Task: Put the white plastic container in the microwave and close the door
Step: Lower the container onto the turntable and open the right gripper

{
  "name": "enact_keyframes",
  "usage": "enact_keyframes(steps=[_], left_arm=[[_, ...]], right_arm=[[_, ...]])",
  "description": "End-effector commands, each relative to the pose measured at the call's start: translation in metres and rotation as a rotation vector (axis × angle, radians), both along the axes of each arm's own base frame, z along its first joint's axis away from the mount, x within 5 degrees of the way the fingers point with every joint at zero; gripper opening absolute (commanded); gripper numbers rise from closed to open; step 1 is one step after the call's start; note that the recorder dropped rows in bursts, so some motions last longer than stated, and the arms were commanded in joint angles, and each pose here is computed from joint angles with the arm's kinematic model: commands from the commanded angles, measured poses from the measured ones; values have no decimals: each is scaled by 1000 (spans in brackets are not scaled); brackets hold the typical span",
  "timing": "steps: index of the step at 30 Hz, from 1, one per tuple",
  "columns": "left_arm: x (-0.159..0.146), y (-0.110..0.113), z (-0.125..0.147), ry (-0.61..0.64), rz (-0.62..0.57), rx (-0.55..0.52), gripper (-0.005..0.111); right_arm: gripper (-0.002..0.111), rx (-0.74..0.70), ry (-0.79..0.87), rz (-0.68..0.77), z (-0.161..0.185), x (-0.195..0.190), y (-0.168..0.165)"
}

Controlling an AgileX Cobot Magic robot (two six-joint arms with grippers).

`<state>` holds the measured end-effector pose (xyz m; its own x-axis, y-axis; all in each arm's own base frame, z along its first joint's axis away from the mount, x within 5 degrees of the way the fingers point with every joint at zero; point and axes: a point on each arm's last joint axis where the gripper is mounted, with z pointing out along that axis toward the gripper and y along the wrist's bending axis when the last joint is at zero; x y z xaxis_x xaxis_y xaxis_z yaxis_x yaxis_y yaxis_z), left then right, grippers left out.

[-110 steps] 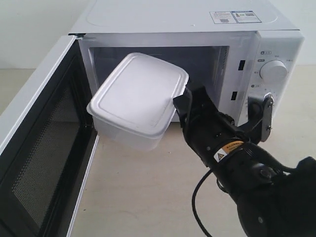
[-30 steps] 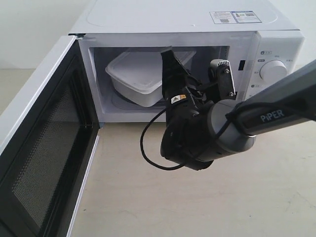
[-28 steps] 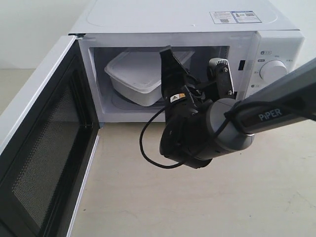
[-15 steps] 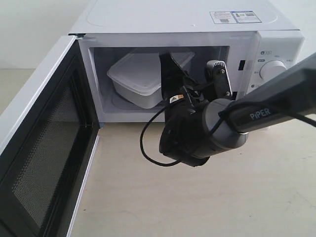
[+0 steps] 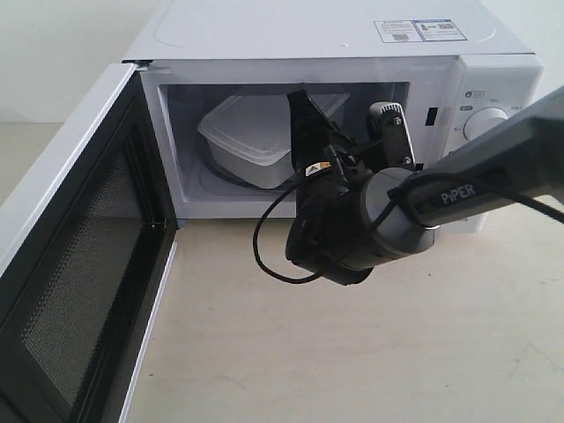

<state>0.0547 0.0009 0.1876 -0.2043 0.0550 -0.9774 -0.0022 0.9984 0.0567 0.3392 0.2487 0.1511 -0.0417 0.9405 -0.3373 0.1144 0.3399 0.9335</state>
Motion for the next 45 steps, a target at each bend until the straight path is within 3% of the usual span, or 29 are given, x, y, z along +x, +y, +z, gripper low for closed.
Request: enact_keyframes(steps=[1, 12, 14, 17, 20, 31, 41, 45], left_arm=[[0, -1, 0, -5, -7, -16, 4], [0, -1, 0, -5, -7, -16, 4], [0, -1, 0, -5, -7, -16, 4], [0, -1, 0, -5, -7, -16, 4], [0, -1, 0, -5, -7, -16, 4], [0, -1, 0, -5, -7, -16, 4], [0, -1, 0, -5, -7, -16, 4], [0, -1, 0, -5, -7, -16, 4]], right_arm=[[0, -18, -21, 2, 5, 5, -4], [2, -34, -9, 49, 4, 5, 0], [10, -34, -7, 50, 3, 5, 0], [39, -33, -5, 52, 3, 5, 0], [58, -28, -4, 50, 3, 5, 0], [58, -20, 14, 55, 3, 2, -2], [58, -26, 69, 13, -3, -23, -34], [58, -77, 57, 80, 2, -36, -42]])
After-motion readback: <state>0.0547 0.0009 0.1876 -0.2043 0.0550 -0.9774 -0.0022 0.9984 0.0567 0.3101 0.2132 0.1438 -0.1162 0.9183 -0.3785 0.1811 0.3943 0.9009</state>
